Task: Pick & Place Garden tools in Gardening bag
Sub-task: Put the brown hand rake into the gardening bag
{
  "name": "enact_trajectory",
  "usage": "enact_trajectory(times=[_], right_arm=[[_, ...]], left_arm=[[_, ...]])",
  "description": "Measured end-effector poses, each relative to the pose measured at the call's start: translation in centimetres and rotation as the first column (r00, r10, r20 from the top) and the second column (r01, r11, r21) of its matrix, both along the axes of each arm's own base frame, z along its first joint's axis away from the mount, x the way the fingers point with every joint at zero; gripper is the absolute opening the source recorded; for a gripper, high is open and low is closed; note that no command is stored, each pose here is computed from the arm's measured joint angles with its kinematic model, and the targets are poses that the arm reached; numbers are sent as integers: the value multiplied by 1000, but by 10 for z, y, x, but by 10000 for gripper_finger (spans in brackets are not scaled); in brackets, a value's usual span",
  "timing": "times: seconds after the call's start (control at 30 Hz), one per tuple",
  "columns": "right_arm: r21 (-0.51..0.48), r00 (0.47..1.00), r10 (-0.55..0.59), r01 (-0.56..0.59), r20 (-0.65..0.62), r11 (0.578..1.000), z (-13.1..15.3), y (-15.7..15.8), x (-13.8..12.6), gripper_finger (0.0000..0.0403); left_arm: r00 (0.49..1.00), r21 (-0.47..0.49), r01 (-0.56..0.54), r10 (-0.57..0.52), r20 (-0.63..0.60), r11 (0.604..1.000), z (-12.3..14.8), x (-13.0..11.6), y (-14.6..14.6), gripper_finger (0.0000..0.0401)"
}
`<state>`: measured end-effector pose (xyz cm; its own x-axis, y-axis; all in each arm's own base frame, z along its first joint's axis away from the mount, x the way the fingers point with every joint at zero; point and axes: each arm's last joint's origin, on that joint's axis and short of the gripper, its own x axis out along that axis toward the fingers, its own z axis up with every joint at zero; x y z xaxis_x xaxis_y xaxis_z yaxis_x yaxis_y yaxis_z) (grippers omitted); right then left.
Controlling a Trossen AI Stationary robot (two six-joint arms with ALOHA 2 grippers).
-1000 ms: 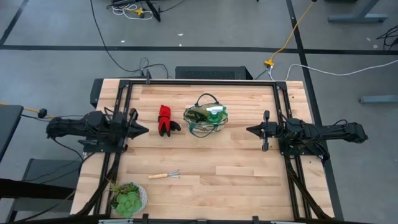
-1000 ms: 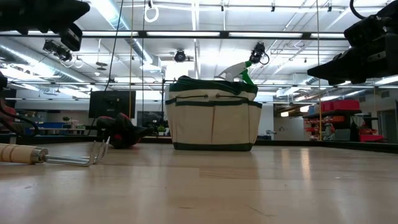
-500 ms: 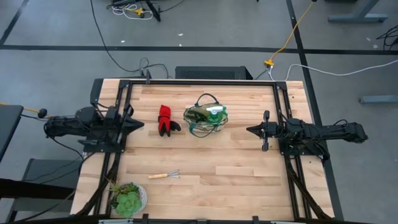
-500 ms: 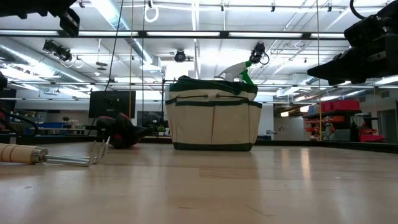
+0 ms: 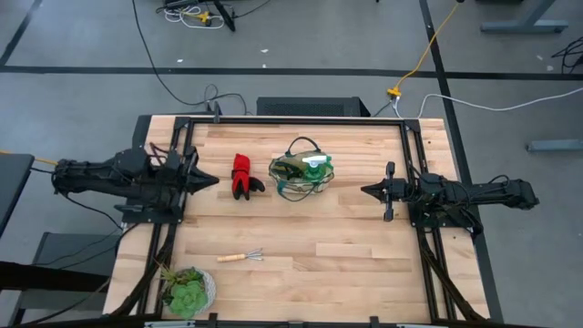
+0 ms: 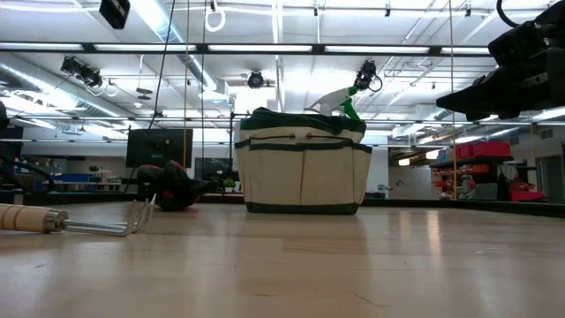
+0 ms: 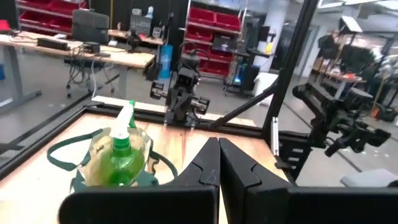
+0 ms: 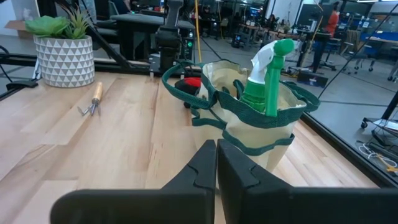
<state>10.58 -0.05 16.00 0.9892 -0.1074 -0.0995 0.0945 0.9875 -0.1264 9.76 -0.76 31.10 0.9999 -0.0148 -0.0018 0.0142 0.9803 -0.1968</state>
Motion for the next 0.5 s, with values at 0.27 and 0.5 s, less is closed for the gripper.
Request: enact_trajectory(times=[0.27,0.5], right_arm=[[0,1000,0,0,0,1000,0,0,0,16],[0,1000,0,0,0,1000,0,0,0,16]], left_arm=[[996,37,-1,4,-86,999,35,13,-1,1],[989,53,11,-3,-147,999,58,27,-3,1]])
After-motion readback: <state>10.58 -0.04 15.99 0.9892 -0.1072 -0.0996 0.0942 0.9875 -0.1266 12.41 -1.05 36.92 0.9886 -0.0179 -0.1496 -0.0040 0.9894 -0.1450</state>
